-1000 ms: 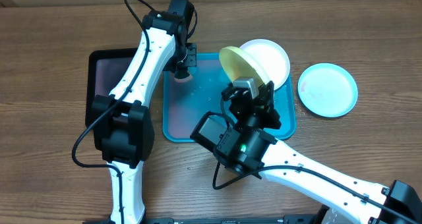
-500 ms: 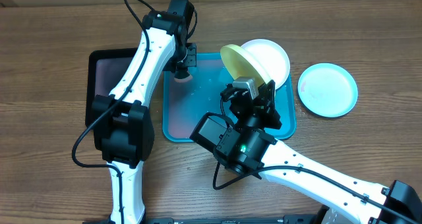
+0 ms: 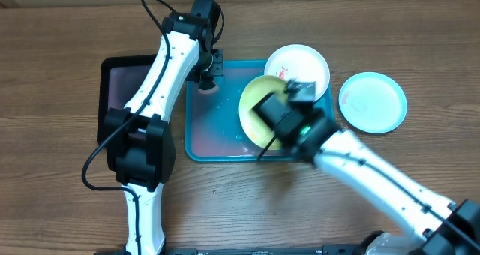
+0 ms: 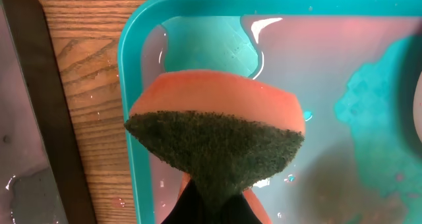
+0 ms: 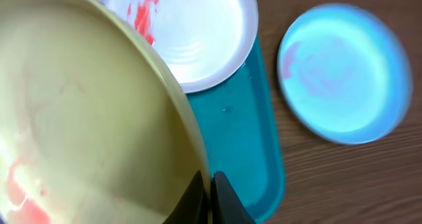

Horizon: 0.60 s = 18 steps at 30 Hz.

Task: Clean dirty plates on tray and stack at the side
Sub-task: 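Carry the yellow plate right and lower it onto the light-blue plate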

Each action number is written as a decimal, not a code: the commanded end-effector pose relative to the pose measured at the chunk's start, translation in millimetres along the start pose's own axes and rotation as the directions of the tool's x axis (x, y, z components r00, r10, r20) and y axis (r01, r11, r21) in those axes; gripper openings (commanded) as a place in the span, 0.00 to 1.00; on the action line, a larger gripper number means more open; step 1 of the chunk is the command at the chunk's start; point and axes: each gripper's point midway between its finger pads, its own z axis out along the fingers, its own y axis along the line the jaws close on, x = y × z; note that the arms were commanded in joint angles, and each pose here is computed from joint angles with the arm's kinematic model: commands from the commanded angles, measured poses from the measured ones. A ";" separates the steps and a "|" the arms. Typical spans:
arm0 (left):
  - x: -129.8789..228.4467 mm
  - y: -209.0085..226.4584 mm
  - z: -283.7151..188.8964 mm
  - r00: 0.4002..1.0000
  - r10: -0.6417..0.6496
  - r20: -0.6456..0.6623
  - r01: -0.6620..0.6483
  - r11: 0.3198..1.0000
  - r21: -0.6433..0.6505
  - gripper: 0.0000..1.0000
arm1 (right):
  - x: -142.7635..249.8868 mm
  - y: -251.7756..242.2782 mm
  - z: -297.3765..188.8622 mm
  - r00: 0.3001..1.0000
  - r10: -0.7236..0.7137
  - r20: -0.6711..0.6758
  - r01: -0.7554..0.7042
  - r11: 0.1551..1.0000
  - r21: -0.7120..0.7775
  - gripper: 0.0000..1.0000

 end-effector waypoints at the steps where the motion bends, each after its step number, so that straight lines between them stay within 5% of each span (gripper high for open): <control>1: 0.8 -2.1 -1.4 1.000 -0.012 -0.001 0.012 1.000 0.009 0.04 | -5.7 1.8 11.4 0.978 0.061 -0.199 -0.113 0.958 -0.262 0.04; 9: 0.6 -2.4 -1.4 1.000 -0.012 0.000 0.012 1.000 0.009 0.04 | -44.2 -140.7 64.2 0.816 0.493 -0.303 -0.562 0.799 -0.213 0.04; 18: 0.7 -2.4 -1.4 1.000 -0.012 0.000 0.012 1.000 0.010 0.04 | -6.0 -230.4 130.5 0.671 0.659 -0.340 -0.709 0.705 -0.032 0.04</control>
